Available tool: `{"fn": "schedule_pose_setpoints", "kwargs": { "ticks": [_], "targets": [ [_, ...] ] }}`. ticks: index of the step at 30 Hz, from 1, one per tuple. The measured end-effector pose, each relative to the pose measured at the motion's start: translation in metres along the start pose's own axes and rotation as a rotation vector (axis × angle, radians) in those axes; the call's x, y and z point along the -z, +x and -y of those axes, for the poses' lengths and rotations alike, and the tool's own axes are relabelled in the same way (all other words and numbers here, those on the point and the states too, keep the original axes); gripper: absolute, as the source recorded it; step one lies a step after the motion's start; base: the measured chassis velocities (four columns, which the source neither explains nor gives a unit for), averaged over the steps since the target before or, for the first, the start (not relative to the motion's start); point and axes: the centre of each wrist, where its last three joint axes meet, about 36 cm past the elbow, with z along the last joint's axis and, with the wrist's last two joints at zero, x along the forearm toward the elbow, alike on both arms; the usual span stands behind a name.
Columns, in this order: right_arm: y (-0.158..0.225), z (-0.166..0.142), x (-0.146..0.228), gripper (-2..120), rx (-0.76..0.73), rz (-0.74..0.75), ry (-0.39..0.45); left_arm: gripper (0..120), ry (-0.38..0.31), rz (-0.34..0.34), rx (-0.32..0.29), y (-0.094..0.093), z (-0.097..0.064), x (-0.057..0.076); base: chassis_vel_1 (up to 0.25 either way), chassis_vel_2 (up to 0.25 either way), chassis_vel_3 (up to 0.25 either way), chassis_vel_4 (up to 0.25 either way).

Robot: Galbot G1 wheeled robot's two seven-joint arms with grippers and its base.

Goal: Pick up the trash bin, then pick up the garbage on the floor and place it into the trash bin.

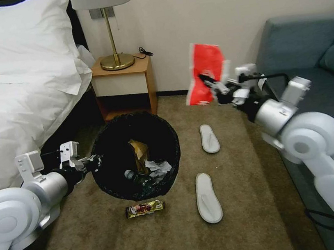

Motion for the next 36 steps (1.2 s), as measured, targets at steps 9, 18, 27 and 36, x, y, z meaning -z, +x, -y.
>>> {"fn": "schedule_pose_setpoints", "kwargs": {
  "ticks": [9,18,27,36],
  "targets": [
    [-0.029,-0.037,-0.012,0,0.165,-0.063,0.032,3,-0.009,-0.024,-0.024,-0.011,0.008,-0.001,0.000,0.000,0.000,0.000],
    [-0.028,-0.064,-0.027,1,0.276,-0.156,0.075,3,0.025,-0.053,0.014,-0.010,0.014,0.001,0.000,0.000,0.000,0.000],
    [-0.028,-0.071,-0.027,34,0.350,-0.192,0.137,3,0.042,-0.057,0.028,-0.008,0.014,0.005,0.000,0.000,0.000,0.000],
    [-0.031,-0.073,-0.029,66,0.349,-0.175,0.126,3,0.047,-0.041,0.022,-0.006,0.015,0.009,0.000,0.000,0.000,0.000]
  ]
}}
